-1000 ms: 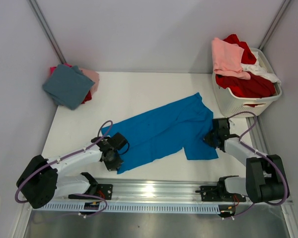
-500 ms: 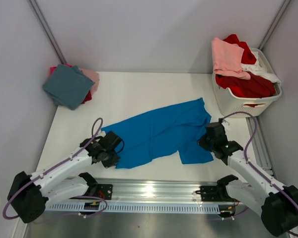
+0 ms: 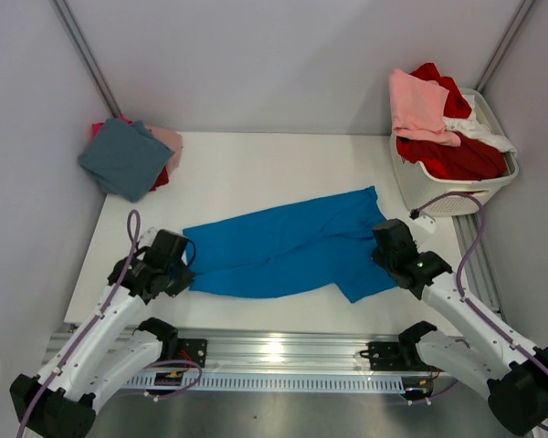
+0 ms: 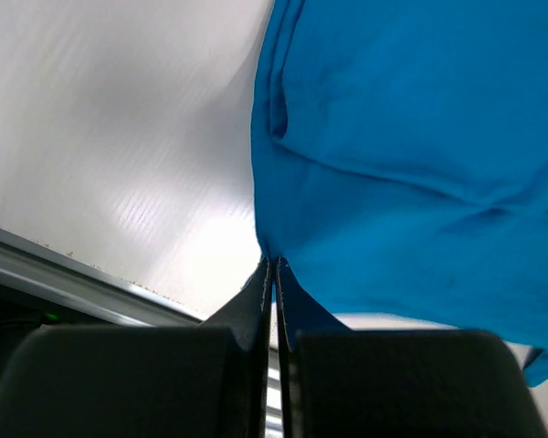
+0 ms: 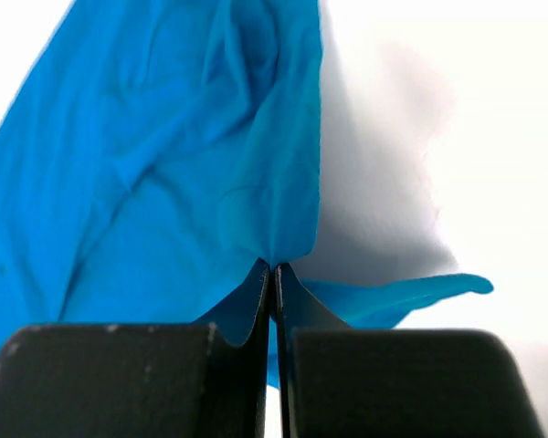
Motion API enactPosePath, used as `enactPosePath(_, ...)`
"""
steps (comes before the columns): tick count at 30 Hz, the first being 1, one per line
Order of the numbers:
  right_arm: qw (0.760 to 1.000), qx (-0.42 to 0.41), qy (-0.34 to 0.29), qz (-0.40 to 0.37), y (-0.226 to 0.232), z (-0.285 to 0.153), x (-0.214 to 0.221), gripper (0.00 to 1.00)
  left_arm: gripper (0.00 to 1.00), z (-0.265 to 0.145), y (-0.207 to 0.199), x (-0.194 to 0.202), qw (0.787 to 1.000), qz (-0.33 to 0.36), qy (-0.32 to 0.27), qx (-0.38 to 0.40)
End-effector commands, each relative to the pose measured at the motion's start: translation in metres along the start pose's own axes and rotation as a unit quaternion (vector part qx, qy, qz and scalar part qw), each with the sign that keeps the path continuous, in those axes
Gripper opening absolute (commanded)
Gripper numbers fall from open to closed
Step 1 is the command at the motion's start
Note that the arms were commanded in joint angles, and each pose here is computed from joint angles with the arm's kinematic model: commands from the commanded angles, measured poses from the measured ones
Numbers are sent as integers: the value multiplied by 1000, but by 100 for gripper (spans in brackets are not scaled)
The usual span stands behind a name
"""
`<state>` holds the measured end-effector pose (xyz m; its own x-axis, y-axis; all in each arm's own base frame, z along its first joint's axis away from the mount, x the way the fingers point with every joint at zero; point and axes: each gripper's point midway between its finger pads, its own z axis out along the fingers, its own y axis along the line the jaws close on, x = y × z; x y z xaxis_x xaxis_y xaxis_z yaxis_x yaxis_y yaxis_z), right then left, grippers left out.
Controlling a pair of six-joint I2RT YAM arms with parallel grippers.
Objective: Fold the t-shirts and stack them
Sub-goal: Fold the other side of the tshirt into a rectangle
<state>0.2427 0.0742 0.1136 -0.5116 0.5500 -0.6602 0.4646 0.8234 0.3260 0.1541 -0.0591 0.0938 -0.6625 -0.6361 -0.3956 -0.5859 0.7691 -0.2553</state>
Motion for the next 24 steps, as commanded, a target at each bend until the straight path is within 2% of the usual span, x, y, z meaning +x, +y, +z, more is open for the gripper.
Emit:
enactPosePath(1,996,38,-81,-1,-2,-6,-43,0,1,-18,-7,-35,998,8,-53,12)
enactPosePath(4,993,50,-107,12,-2,-6,-61,0,0,-20,-14,-52,997,-4,-68,18)
enactPosePath(13,988,54,-138,42,13,18,-106,0,0,-3,-44,-88,997,-21,-66,18)
enactPosePath(19,987,81,-140,20,35,54,-125,0,1,12,-54,-100,998,-18,-64,8)
enactPosePath(24,989,70,-134,1,68,87,-137,0,0,25,-60,-109,998,-14,-63,-3)
